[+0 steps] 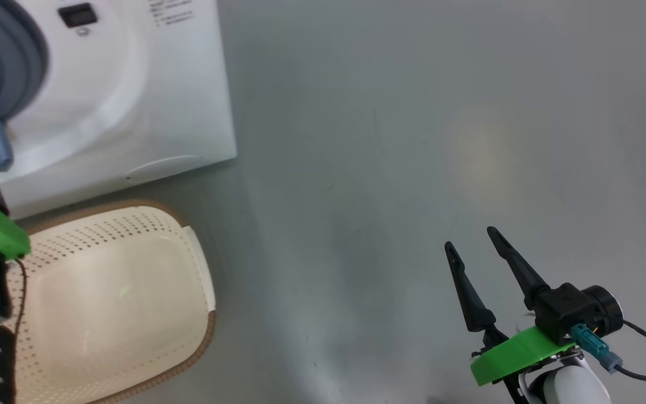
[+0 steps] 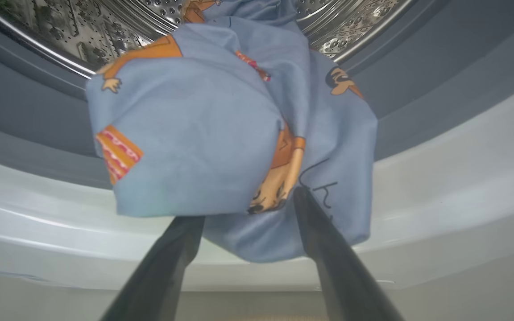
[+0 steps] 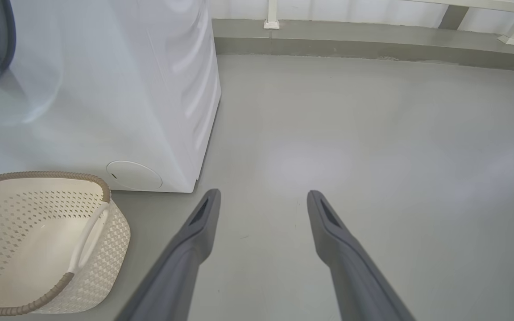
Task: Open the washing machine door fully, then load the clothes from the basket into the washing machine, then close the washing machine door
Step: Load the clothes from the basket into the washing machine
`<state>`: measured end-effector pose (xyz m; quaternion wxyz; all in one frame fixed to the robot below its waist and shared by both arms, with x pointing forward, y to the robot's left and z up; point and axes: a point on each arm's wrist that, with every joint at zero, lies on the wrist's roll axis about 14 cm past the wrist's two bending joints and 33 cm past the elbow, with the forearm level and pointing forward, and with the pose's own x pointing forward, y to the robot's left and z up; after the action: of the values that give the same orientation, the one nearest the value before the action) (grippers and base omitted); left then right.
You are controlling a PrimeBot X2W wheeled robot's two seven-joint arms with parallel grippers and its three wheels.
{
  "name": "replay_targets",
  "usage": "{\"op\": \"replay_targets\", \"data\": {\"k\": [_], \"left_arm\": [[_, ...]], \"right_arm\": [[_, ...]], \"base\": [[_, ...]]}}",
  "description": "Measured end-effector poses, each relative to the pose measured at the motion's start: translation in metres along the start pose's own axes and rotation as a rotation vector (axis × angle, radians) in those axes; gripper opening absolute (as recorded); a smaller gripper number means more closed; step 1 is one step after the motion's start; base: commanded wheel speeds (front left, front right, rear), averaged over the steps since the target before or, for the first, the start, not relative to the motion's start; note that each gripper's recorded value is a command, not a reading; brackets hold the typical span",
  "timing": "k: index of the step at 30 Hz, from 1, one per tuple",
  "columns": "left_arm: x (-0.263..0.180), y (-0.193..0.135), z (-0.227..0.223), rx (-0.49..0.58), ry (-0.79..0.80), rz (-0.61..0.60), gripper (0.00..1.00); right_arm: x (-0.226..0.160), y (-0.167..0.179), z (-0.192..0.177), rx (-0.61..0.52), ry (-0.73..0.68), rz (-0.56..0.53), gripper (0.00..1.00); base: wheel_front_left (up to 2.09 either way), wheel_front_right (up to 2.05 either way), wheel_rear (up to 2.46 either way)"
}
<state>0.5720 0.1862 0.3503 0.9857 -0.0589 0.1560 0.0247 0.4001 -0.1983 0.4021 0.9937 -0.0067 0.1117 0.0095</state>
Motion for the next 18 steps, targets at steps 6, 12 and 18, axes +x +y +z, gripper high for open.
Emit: {"op": "replay_targets", "data": {"k": [6,12,18], "left_arm": [[0.018,-0.005,-0.005,-0.001,0.019,-0.005,1.00],[0.024,-0.007,-0.016,-0.009,0.044,-0.005,0.00],[0.023,-0.004,-0.018,-0.020,0.044,0.002,0.00]], "right_arm": [[-0.002,-0.009,-0.007,0.002,0.024,-0.027,1.00],[0.000,-0.012,-0.007,0.001,0.023,-0.036,1.00],[0.003,-0.011,-0.006,0.001,0.016,-0.030,1.00]], "base": [[0.00,0.00,0.00],[0.00,0.00,0.00],[0.00,0.00,0.00]]}}
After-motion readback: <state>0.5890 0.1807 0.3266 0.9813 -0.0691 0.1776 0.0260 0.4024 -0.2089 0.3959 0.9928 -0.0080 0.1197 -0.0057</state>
